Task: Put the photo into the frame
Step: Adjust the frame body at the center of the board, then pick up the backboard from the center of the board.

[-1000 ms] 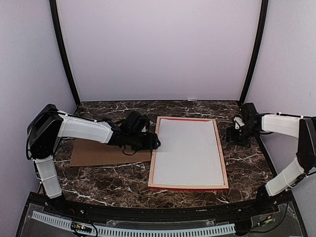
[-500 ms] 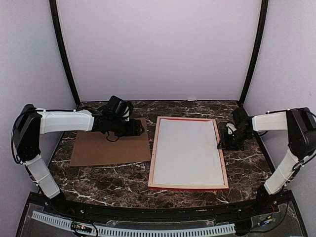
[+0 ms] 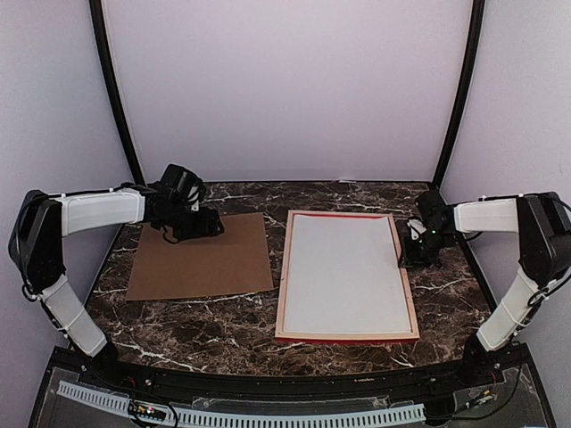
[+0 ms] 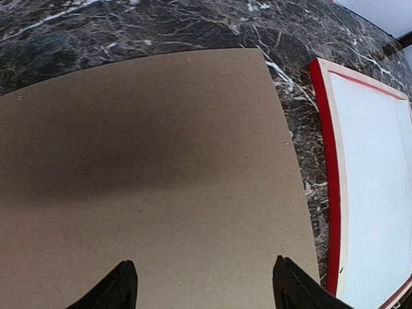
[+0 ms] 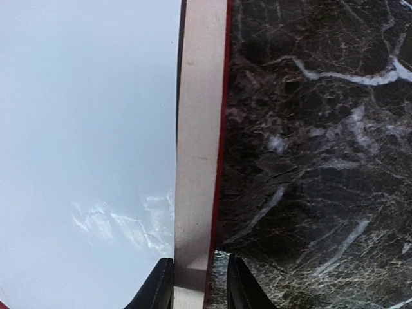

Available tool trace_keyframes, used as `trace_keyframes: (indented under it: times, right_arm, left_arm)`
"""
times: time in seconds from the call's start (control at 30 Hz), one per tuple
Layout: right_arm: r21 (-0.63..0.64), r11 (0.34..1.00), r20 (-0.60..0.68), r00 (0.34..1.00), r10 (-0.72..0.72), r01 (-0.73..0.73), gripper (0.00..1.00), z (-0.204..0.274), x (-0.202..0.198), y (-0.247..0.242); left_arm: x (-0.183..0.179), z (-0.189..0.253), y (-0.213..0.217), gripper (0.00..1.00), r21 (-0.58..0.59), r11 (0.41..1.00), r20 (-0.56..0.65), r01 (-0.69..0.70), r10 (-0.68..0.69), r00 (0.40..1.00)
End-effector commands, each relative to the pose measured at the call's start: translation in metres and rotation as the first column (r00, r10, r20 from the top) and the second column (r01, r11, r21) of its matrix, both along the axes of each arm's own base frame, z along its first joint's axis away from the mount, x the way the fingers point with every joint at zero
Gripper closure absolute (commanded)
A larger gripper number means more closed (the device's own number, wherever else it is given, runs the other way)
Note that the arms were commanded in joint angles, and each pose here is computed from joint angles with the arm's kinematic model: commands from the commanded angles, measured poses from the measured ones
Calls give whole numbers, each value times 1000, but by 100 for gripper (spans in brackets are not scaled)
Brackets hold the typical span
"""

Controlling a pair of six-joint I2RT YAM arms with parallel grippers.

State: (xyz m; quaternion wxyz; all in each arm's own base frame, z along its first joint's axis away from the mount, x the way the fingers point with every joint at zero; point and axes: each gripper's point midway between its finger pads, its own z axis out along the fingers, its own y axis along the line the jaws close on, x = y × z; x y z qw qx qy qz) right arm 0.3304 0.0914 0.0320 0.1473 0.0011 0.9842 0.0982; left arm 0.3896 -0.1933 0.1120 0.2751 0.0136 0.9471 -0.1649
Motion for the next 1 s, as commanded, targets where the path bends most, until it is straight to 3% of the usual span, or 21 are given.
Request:
trace_keyframes:
  times: [0.0, 0.17, 0.33, 0.63, 0.8, 0.97]
  right_arm:
    - [-59, 998, 27, 1000, -13, 15, 67, 11, 9, -14]
    - [-66, 998, 107, 994, 10, -3, 41, 38, 20, -1]
    - [-33, 997, 221, 972, 78, -72, 28, 80, 33, 45]
    - [109, 929, 290, 905, 311, -355, 23, 101, 20, 210]
    - [143, 859, 299, 849, 435, -491, 23, 97, 6, 300]
    - [163, 807, 280, 811, 514, -568, 23, 79, -6, 360]
  left_arm:
    - [-7, 11, 39, 25, 45, 999, -8, -13, 13, 1000]
    - [-7, 8, 81, 22, 64, 996, -29, -62, 64, 998]
    - [-6, 9, 127, 16, 38, 991, -46, -132, 134, 990]
    - [-13, -1, 190, 11, -81, 966, -107, -245, 236, 966]
    - [-18, -11, 205, 7, -69, 965, -140, -254, 243, 960]
    - [-20, -22, 216, 3, -82, 954, -162, -287, 272, 949]
